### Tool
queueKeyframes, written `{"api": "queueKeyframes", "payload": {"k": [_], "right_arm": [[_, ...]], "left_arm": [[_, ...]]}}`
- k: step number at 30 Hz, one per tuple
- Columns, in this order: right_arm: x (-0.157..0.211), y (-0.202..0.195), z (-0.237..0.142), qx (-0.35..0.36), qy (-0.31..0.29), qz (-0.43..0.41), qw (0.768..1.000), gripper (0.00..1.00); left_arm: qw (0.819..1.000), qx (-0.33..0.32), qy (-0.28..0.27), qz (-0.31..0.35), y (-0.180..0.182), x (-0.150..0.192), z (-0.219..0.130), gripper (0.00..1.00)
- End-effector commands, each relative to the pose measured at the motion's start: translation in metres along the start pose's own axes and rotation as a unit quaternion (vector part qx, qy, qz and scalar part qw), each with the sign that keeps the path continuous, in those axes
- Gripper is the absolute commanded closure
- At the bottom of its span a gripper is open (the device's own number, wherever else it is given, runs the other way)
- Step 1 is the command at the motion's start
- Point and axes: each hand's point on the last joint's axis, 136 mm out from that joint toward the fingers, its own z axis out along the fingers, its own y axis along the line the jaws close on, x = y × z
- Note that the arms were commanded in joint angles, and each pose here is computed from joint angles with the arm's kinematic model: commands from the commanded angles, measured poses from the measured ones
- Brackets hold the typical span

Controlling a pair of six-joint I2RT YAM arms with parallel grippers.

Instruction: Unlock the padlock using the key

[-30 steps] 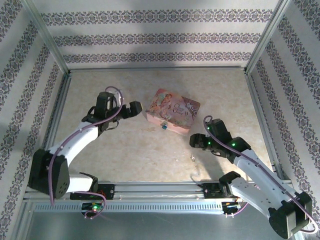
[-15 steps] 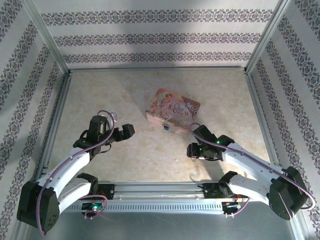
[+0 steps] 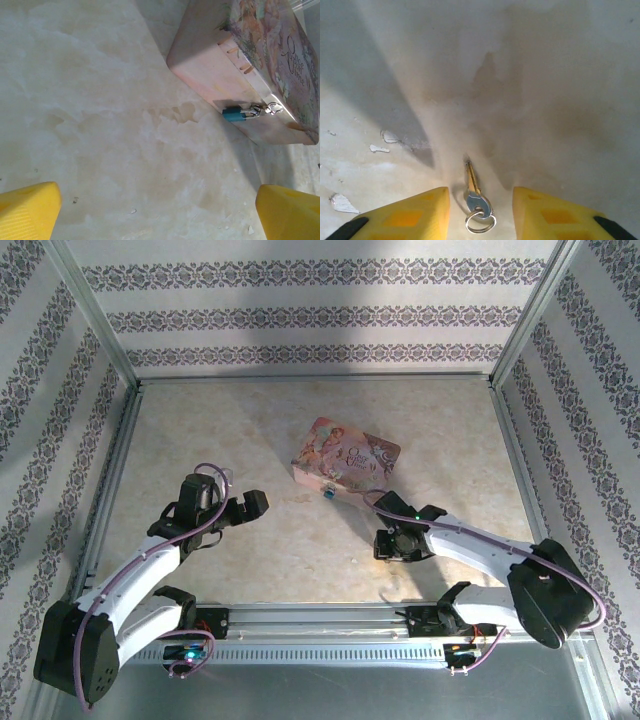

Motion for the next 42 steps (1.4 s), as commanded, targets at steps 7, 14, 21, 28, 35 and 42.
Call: {"api": "queueKeyframes", "payload": {"k": [7,14,21,28,35,42], "right_arm": [[0.001,0.005,0.005,0.003,0.012,-0.009,1.0,0.71],[0.005,0.009,0.005,-0.004,0.021,-0.01,1.0,0.79],[0.003,0.015,-0.001,-0.012,0.014,-0.013,1.0,0.87],[-0.004,0.021,-0.013,-0.028,-0.008,-0.018,0.999,0.92],[-0.022,0.046,-0.044,-0.099,-0.075,-0.064,0.99,0.95],[-0.047,0.095,-0.11,-0.256,-0.209,-0.126,0.936,0.95]], "left_arm": [[1.0,-0.013,0.003,0.004,0.001,-0.003,0.0,0.0],[1.0,-0.018,0.005,0.009,0.0,-0.006,0.0,0.01],[1.0,-0.023,0.0,0.013,0.001,-0.009,-0.001,0.01],[1.0,-0.018,-0.004,0.014,-0.004,-0.014,-0.003,0.01],[0.998,0.057,-0.029,0.028,-0.042,-0.032,-0.017,0.01],[0.965,0.242,-0.052,0.09,-0.128,-0.052,-0.056,0.06]]}}
